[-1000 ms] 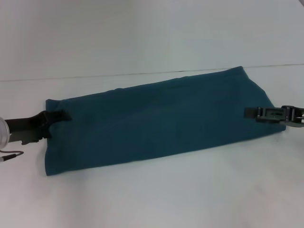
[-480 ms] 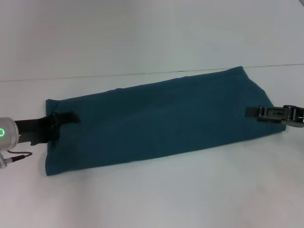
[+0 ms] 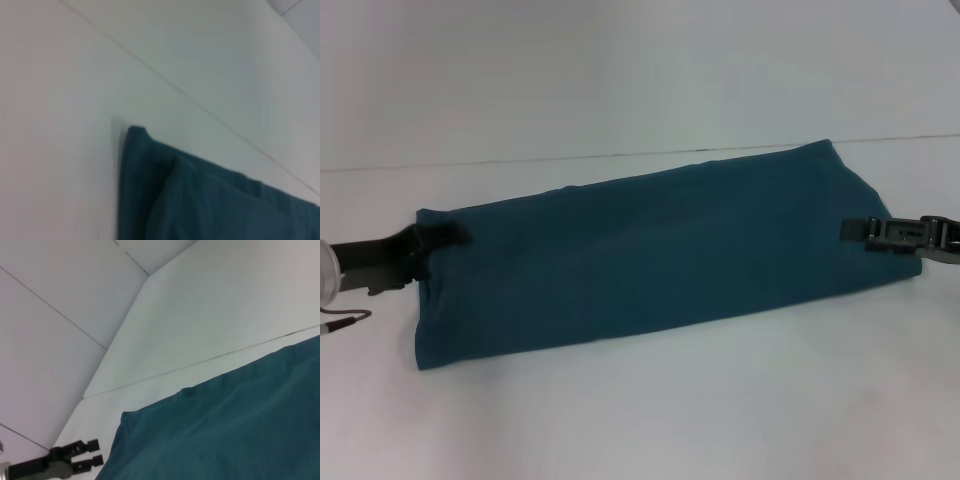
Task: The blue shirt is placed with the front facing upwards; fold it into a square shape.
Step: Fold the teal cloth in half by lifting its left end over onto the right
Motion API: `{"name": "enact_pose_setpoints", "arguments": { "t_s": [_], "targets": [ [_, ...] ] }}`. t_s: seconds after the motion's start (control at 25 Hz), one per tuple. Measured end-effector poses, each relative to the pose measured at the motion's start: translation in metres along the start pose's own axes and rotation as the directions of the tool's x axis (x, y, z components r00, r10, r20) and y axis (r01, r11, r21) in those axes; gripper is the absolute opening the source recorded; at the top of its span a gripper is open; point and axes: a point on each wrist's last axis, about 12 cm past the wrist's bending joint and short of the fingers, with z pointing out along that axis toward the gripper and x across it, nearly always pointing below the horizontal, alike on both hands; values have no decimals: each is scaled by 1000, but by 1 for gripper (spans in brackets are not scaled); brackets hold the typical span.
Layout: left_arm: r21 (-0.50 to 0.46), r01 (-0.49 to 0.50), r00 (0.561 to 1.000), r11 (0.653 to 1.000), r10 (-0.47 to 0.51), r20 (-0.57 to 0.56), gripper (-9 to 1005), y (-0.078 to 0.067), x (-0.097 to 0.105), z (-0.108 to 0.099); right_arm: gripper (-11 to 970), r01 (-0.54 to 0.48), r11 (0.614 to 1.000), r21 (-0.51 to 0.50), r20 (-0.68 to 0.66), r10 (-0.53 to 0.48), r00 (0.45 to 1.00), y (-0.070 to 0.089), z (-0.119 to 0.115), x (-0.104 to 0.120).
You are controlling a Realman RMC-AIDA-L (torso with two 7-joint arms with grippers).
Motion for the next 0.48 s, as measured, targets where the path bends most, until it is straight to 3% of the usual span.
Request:
{"name": "enact_pose_setpoints", "arguments": {
  "t_s": [0.32,0.48],
  "targets": [
    [98,72,997,993,-68,-41,878,-3,10,-6,886,-1,1000,1,1,1,1000,0,-1,0],
    [94,99,994,991,-95,-52,877,1,15,-3,885,-1,1000,2,1,1,1000,-1,-1,0]
  ]
}}
